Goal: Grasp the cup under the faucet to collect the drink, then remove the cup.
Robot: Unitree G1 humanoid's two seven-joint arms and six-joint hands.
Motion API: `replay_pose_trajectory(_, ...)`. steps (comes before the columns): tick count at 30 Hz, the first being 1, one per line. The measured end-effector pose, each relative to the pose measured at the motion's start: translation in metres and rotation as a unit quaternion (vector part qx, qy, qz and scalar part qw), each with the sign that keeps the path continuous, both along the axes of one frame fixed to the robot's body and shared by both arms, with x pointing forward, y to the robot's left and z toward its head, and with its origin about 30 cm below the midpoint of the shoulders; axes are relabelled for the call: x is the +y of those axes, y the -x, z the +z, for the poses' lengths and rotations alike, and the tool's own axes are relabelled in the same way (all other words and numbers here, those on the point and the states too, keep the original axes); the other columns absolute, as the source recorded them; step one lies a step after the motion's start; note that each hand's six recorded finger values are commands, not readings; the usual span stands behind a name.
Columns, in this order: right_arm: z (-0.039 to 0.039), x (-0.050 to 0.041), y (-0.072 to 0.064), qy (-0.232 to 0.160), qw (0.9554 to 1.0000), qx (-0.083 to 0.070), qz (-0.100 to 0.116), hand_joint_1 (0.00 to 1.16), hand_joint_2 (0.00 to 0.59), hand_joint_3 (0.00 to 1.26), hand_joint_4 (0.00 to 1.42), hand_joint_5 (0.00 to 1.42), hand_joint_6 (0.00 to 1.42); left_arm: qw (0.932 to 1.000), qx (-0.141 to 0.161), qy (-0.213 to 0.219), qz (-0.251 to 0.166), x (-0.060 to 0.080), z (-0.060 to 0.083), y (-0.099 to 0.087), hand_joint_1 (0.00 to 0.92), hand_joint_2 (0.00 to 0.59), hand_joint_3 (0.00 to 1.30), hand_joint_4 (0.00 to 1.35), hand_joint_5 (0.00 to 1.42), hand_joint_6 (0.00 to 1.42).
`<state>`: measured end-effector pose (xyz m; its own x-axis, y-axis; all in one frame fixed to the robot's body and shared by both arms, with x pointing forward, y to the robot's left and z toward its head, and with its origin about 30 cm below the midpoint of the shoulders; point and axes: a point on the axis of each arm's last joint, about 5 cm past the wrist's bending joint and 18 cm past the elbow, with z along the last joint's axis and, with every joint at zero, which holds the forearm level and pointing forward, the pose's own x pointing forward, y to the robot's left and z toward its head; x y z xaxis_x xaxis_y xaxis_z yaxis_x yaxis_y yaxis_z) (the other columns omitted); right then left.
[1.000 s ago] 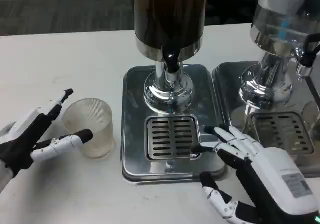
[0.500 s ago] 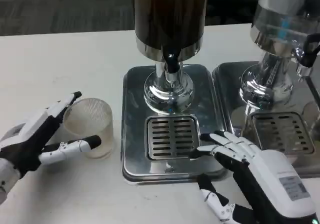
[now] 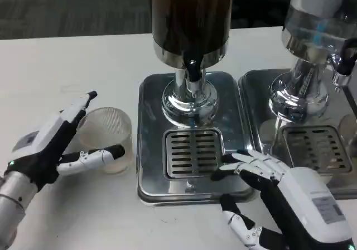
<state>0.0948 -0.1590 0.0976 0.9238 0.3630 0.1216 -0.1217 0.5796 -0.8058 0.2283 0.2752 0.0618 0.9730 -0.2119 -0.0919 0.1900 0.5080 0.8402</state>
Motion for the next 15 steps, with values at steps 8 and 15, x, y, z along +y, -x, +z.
replay_pose_trajectory(8,-0.0001,0.0007,0.005,-0.004,1.0,0.006,-0.002,0.43,0.506,0.48,0.28,0.2,0.19,0.9999,0.012,-0.005,-0.007,-0.007,-0.003,-0.004,0.144,0.017,0.0,0.0,0.06,0.04)
replay_pose_trajectory(15,0.0005,0.0009,0.007,-0.009,0.9999,0.008,-0.004,0.44,0.502,0.5,0.32,0.22,0.2,1.0,-0.003,0.006,0.002,-0.013,-0.007,-0.003,0.163,0.026,0.0,0.0,0.14,0.11)
